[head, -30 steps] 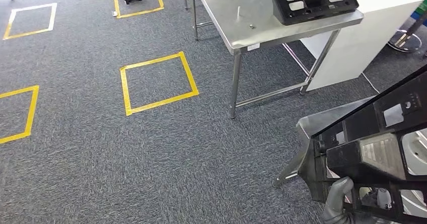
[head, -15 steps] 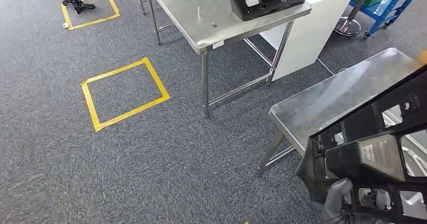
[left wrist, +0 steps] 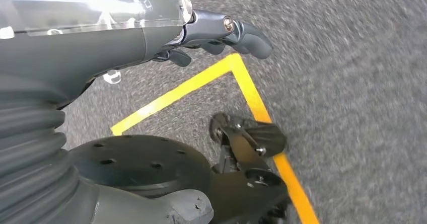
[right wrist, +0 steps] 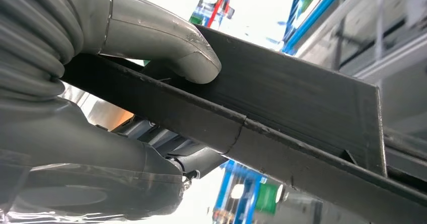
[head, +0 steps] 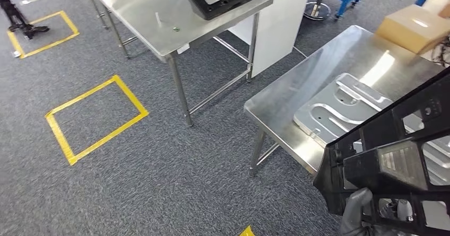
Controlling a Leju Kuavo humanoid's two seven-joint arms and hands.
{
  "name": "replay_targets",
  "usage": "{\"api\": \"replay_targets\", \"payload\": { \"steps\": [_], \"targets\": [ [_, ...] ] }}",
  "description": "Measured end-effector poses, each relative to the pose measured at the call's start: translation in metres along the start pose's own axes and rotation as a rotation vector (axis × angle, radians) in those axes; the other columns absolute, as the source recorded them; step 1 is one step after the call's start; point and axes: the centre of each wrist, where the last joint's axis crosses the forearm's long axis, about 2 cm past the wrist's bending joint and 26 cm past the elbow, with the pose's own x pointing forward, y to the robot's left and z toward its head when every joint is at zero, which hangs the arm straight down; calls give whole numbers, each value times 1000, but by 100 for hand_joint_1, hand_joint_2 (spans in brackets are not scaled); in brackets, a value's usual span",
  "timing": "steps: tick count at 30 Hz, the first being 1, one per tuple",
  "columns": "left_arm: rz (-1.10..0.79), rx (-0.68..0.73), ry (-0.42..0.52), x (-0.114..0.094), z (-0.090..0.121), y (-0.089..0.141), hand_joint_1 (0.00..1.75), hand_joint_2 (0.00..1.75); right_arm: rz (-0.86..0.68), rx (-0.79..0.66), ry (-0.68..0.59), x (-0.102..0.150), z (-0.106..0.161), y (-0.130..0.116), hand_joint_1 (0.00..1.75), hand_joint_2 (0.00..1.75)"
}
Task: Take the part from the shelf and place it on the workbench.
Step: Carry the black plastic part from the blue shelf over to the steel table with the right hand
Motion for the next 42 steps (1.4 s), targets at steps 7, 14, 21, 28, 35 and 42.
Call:
{"api": "replay_targets", "payload": {
  "steps": [7, 14, 21, 28, 35, 42],
  "targets": [
    [-3, 1, 4, -2, 1, 1, 0, 175, 0, 0, 0, 0, 0, 0, 175, 175],
    [-14, -6, -17, -1, 0, 0, 0, 175, 0, 0, 0, 0, 0, 0, 175, 175],
    [-6, -19, -40, -3, 1, 0, 0, 175, 1, 2, 4, 0, 1, 0, 175, 175],
    [9, -21, -45, 0, 1, -2, 0, 175, 5, 8, 8, 1, 3, -1, 175, 175],
    [22, -27, -38, -3, 2, -1, 0, 175, 6, 7, 10, 1, 3, -2, 175, 175],
    [29, -21, -33, -2, 1, -1, 0, 175, 6, 7, 10, 1, 3, -2, 175, 175]
  ]
}}
